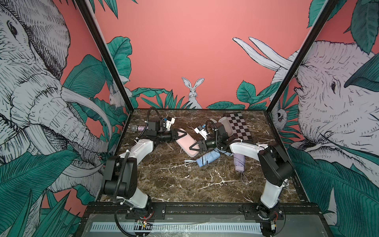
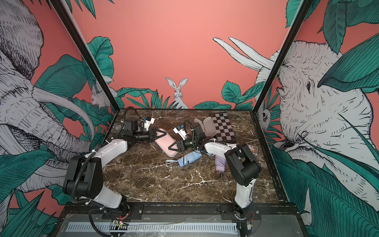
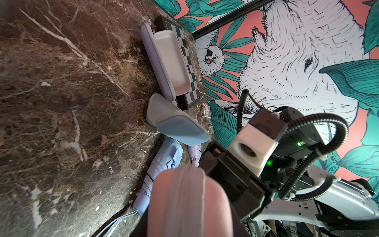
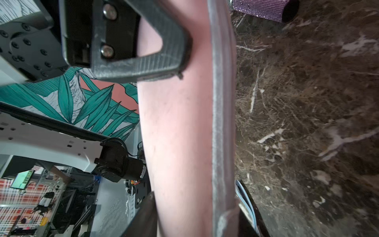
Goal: Put umbrellas into zippered umbrella sleeves
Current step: Place the umbrella sleeve at the center of the board.
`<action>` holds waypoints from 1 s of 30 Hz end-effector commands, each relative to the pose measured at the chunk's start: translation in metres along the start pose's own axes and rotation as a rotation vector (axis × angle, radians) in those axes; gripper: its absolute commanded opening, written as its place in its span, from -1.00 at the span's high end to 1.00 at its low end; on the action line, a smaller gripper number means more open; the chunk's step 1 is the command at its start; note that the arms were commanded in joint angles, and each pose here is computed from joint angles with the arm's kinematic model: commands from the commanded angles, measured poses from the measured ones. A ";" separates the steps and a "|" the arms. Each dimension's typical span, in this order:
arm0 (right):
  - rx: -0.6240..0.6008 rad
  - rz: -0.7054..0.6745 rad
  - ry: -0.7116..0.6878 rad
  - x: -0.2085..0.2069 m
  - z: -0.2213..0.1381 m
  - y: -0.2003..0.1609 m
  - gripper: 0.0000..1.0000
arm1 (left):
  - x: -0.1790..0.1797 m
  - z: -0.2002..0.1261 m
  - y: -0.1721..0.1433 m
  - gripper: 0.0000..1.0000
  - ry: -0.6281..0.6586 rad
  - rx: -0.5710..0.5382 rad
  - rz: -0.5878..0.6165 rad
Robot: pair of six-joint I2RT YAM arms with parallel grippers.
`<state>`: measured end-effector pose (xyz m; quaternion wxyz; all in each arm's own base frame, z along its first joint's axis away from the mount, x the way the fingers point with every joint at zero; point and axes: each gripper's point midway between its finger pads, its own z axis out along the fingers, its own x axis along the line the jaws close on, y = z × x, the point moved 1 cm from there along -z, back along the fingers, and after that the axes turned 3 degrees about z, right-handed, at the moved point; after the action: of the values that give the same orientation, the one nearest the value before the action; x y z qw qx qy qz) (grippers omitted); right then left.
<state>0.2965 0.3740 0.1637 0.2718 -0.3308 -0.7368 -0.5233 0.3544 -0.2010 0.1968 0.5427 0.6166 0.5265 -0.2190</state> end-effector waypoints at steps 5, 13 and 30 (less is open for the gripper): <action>-0.291 0.213 -0.140 -0.020 0.019 0.033 0.77 | 0.009 -0.065 0.045 -0.04 0.300 -0.276 -0.010; -0.374 0.482 -0.442 -0.034 0.116 0.003 0.95 | 0.017 -0.163 0.047 -0.08 0.758 -0.462 0.039; -0.270 0.257 -0.773 -0.010 0.144 -0.008 -0.31 | -0.023 -0.206 0.045 -0.27 0.893 -0.515 0.204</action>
<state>0.2633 0.5513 0.0796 0.0735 -0.6261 -0.6551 -0.4165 0.3288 -0.0190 0.2888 0.4135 0.5394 0.6925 0.2417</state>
